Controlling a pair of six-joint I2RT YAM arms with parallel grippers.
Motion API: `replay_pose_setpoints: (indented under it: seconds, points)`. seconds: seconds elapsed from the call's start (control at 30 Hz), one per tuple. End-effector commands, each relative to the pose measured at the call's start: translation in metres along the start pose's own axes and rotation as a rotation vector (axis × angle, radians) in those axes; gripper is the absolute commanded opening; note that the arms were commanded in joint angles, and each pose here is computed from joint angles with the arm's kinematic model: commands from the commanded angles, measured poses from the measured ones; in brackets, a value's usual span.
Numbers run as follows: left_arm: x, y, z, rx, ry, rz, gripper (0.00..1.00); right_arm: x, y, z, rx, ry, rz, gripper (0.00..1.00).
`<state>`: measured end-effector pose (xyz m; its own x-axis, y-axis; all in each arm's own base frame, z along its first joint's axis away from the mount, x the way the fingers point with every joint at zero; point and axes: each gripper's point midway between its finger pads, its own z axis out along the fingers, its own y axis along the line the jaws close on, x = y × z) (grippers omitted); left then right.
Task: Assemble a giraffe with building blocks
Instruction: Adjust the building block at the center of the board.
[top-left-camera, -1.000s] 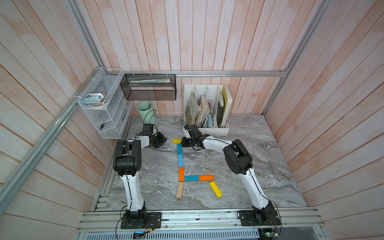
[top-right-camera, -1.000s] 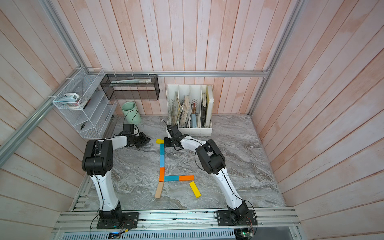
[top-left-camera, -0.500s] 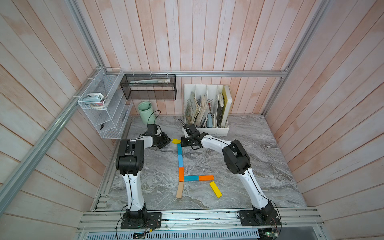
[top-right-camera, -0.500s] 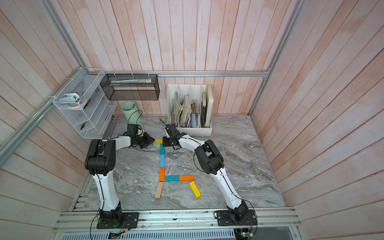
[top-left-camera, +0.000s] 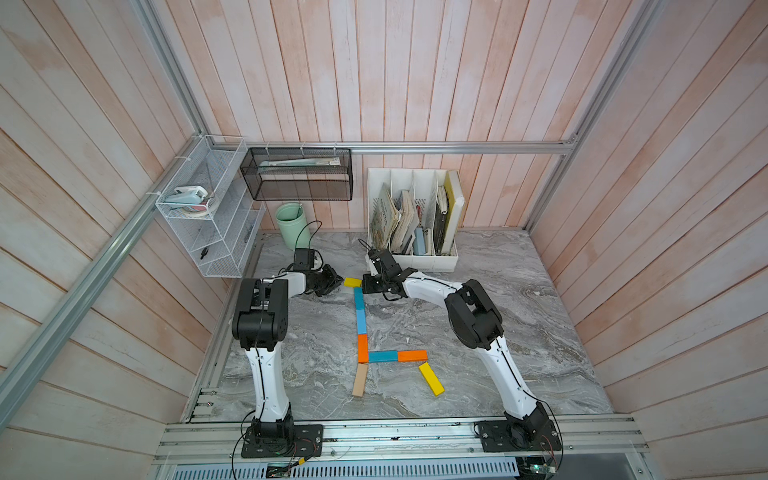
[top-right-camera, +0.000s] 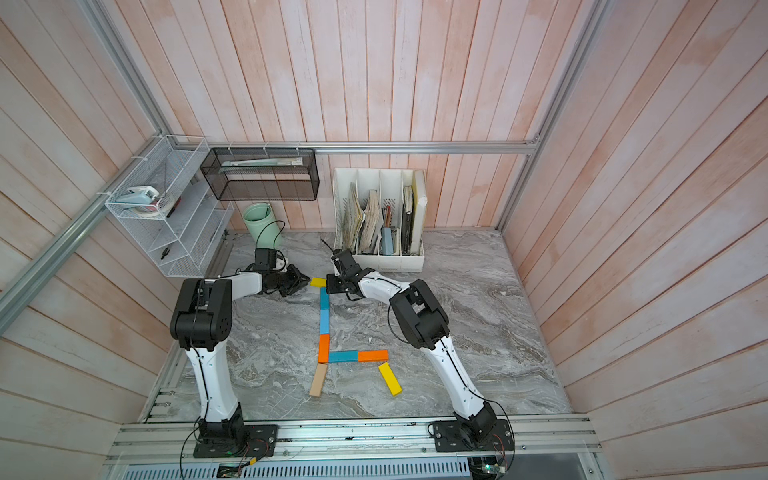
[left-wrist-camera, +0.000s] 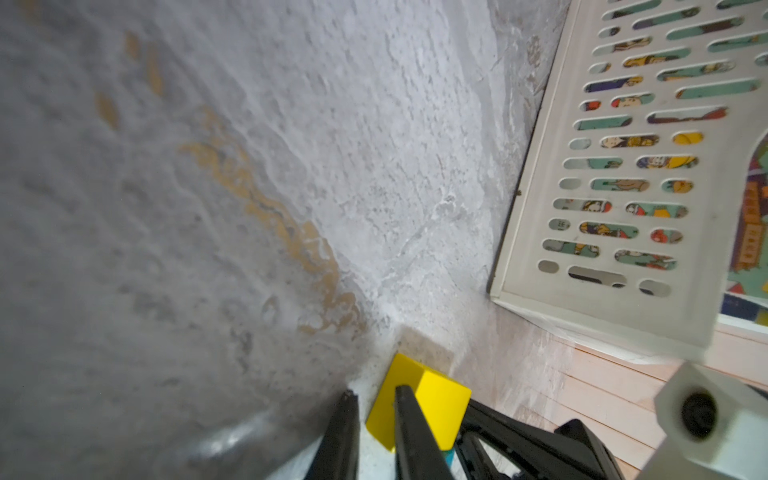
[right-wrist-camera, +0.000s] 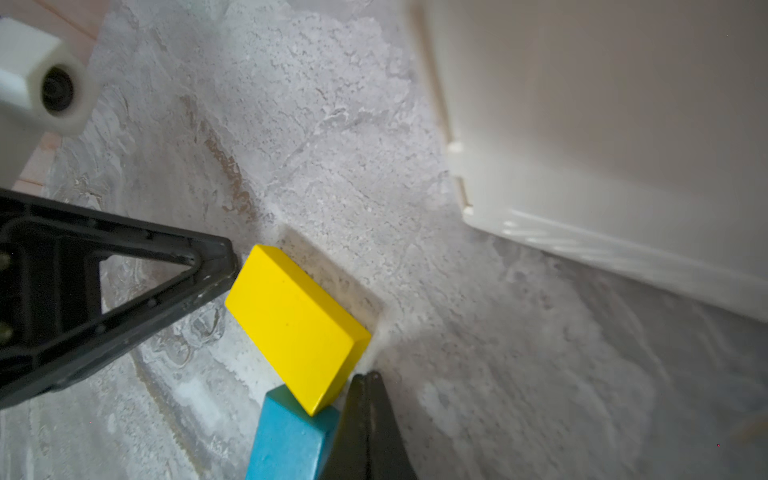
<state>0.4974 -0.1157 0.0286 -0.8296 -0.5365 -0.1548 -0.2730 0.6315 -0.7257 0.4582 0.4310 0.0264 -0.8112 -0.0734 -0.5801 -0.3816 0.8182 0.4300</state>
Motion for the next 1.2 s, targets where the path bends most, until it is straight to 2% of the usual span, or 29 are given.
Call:
replay_pose_setpoints:
  seconds: [0.0,0.33,0.87,1.17]
  points:
    - [-0.001,0.006,0.012,-0.012,0.022,0.015,0.21,0.005,-0.067,-0.004,0.182,-0.045,0.079,0.0]
    - [-0.003,0.002,0.013,-0.002,0.023,0.011,0.21,0.009,-0.068,-0.017,0.178,-0.06,0.08,0.0]
    - [0.039,0.006,0.006,0.047,0.054,-0.024,0.2,0.027,-0.07,-0.012,0.153,-0.02,0.091,0.0]
    - [0.028,0.007,0.002,0.02,0.03,-0.009,0.2,0.033,-0.058,0.007,0.09,0.048,0.081,0.0]
